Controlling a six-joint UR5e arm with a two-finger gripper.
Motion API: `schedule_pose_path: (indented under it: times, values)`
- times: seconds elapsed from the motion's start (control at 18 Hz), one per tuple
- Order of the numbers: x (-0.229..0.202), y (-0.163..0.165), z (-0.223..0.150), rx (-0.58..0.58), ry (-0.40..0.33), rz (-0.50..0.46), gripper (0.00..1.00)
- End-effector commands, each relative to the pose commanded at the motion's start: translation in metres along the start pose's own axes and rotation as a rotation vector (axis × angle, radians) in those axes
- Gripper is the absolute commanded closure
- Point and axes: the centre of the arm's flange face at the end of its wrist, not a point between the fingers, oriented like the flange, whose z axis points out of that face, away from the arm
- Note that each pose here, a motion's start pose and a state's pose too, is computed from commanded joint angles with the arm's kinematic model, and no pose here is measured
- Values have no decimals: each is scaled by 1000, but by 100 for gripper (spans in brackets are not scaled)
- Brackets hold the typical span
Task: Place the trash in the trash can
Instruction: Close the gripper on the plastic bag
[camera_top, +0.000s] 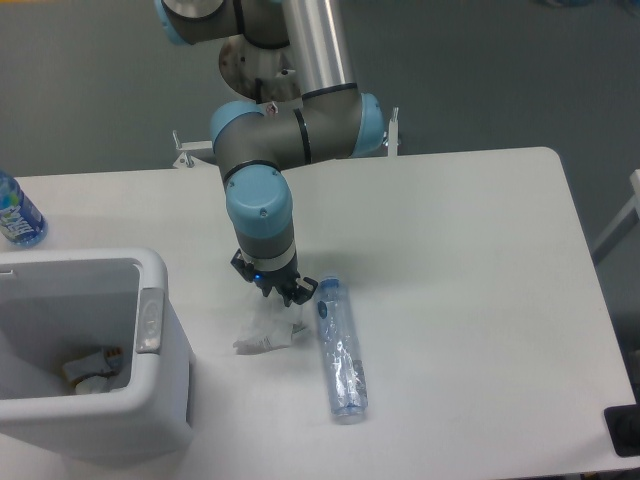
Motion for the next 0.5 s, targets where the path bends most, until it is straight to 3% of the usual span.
schedule_pose_path:
  times: [0.5]
  values:
    - [-35, 32, -58, 93, -43, -84, 100]
